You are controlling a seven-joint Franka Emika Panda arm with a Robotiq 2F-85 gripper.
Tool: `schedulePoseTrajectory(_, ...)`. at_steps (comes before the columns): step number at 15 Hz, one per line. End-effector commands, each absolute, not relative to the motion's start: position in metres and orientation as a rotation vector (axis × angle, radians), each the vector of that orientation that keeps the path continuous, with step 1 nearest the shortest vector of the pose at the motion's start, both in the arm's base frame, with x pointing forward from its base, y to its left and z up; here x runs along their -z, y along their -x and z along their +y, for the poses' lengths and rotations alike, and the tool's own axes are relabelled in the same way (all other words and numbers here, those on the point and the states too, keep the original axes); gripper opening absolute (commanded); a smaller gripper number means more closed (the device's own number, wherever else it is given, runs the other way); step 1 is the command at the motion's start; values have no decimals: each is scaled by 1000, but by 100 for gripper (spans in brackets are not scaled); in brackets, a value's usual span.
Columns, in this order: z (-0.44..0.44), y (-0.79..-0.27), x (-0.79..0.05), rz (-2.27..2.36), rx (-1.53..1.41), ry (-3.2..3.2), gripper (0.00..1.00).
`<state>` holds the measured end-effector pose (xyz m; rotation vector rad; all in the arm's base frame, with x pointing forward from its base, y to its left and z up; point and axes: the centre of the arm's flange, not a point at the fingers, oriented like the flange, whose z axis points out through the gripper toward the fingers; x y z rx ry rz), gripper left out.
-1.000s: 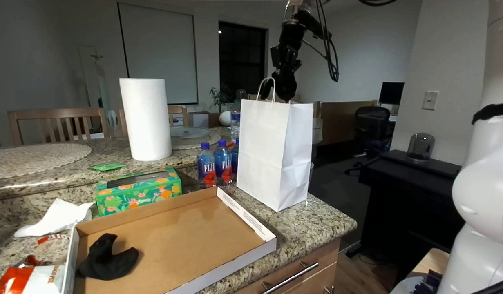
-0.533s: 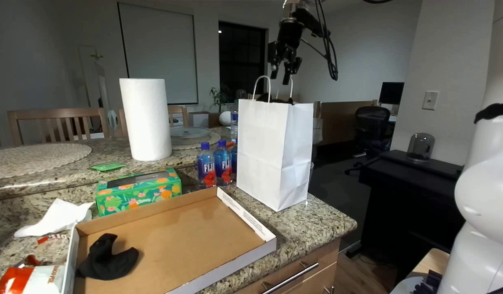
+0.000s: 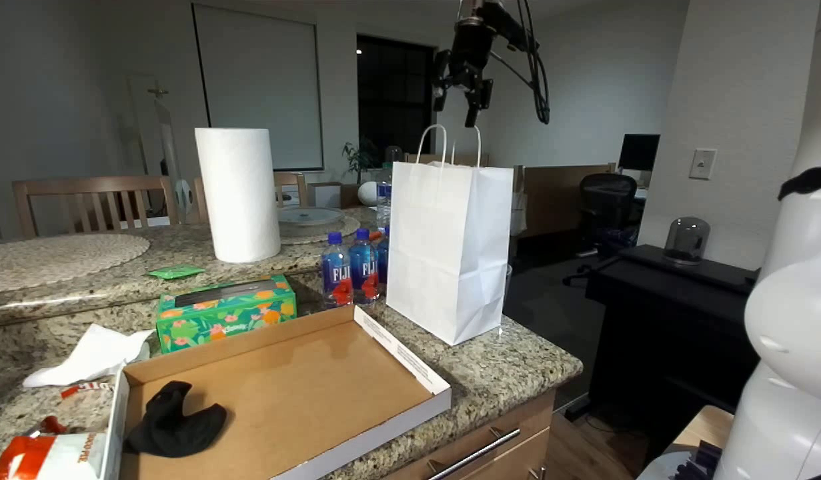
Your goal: Pick up the socks and put them in the paper bag
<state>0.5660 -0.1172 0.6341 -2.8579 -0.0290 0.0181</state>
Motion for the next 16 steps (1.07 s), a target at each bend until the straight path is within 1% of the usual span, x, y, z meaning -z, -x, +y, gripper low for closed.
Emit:
schedulePoseTrajectory(1,-98,-545,-669,-62,73,2899,100)
schedulePoseTrajectory(5,-52,-526,-709,-205,140,2939,100)
schedulePoseTrajectory(8,10,-517,-708,-409,190,2916,100)
schedulePoseTrajectory(13,134,-514,-674,-673,225,2838,100)
schedulePoseTrajectory(16,201,-513,-635,-804,262,2785,100)
